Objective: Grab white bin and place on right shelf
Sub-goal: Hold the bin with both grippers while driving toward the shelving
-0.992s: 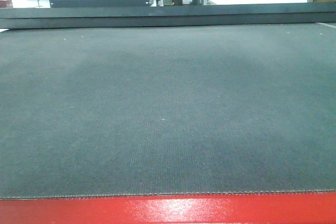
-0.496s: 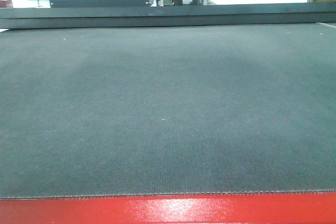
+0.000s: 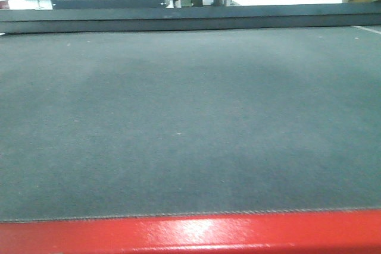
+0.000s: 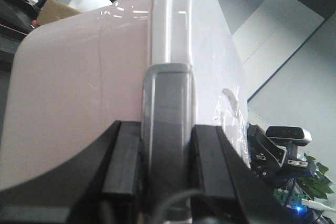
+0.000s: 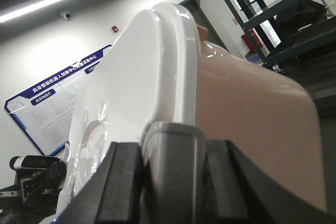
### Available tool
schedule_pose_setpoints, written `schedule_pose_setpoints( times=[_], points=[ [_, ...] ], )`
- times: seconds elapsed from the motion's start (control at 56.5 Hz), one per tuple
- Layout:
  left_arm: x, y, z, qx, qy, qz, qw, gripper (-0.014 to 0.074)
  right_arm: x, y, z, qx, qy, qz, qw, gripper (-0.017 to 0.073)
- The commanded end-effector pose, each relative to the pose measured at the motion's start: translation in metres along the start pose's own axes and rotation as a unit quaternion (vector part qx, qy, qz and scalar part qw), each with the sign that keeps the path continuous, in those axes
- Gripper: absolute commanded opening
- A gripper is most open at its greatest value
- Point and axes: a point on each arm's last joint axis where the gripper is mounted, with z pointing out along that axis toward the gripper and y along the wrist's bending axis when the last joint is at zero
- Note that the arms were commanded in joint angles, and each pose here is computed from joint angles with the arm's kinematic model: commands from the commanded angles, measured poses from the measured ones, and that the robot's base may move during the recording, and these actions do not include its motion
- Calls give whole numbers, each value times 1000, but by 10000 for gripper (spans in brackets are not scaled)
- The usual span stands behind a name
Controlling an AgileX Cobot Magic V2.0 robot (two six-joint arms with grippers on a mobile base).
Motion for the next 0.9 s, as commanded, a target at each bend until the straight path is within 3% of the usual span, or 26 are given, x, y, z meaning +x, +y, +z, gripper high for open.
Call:
schedule_pose_setpoints(
  times=[0.0,0.886],
  points=[
    [12,-54,0,145,71,35,986,-127,-3,47,-3,-132,2,-2,991,69],
    [12,-54,0,145,71,35,986,-127,-13,32,-1,-45,-55,5,997,69]
  ],
)
